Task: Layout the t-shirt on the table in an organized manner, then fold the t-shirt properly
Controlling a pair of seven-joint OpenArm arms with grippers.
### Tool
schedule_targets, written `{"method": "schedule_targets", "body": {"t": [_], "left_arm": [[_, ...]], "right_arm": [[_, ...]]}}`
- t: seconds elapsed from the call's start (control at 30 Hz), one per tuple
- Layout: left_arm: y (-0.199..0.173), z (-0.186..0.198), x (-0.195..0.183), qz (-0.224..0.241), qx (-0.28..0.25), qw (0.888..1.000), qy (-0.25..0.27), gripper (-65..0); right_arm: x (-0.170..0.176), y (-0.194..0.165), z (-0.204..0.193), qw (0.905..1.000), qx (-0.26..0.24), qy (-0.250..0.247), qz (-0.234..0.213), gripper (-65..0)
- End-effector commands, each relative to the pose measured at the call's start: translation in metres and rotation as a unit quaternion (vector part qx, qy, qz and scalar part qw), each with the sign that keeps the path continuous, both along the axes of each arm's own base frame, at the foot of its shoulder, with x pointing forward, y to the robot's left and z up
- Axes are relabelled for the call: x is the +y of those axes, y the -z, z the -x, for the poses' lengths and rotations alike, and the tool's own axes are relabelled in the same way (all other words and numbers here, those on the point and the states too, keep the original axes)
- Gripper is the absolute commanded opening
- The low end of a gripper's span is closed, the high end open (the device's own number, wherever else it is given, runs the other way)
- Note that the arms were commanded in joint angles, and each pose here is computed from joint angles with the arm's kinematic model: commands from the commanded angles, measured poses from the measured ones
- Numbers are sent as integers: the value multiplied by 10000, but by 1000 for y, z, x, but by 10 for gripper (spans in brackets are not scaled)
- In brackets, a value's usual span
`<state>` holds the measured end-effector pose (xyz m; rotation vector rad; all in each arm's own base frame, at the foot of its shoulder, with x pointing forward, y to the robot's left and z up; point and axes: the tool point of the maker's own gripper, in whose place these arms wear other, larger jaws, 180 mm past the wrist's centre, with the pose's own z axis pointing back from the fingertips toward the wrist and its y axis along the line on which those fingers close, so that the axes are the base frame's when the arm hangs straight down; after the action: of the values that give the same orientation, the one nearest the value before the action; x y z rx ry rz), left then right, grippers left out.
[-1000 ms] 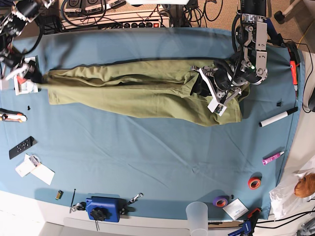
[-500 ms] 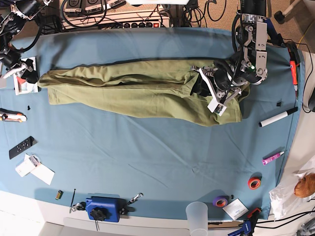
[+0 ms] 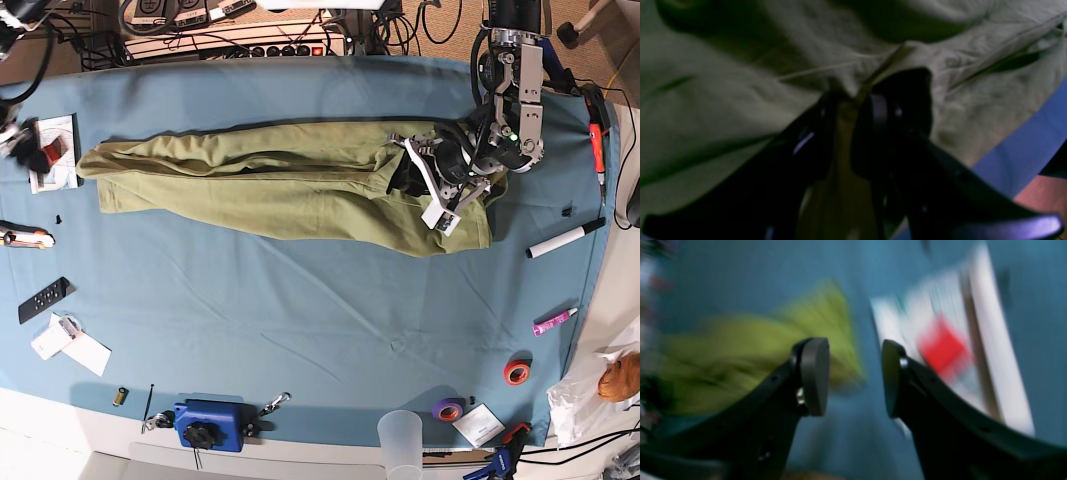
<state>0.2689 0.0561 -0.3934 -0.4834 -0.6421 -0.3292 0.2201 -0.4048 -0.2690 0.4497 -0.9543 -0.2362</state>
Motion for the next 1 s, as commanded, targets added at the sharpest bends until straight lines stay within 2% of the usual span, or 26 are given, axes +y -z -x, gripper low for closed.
{"method": "schedule_targets", "body": {"t": [0.0, 0.2, 0.33, 0.4, 0.5, 0.63, 0.77, 0.9, 0.97], "left_arm": [[-1, -2, 2, -87, -25, 10000, 27, -476], [-1, -2, 2, -87, -26, 10000, 29, -476], [-1, -2, 2, -87, -26, 10000, 27, -476], [-1, -2, 2, -84, -28, 10000, 28, -476], [-2, -2, 2, -81, -29, 10000, 26, -476], [-2, -2, 1, -70, -27, 10000, 28, -476], [-2, -2, 2, -69, -27, 10000, 26, -476], [-1, -1, 2, -74, -19, 10000, 29, -476], [-1, -1, 2, -74, -19, 10000, 29, -476]], "right_arm": [[-3, -28, -11, 9990, -439, -79, 38, -390], [-7, -30, -23, 9974, -672, 63, -261, -391], [-24, 0, -27, 9937, -482, 502, -873, -391], [-27, 14, -31, 9878, -471, 684, -1319, -391], [-17, 33, -37, 9808, -313, 667, -1807, -391], [16, 63, -41, 9819, 327, 159, -1858, -391], [50, 88, -40, 9781, 874, -343, -1856, -391], [64, 99, -38, 9746, 980, -427, -1969, -391], [68, 114, -31, 9740, 1290, -458, -1807, -391]]}}
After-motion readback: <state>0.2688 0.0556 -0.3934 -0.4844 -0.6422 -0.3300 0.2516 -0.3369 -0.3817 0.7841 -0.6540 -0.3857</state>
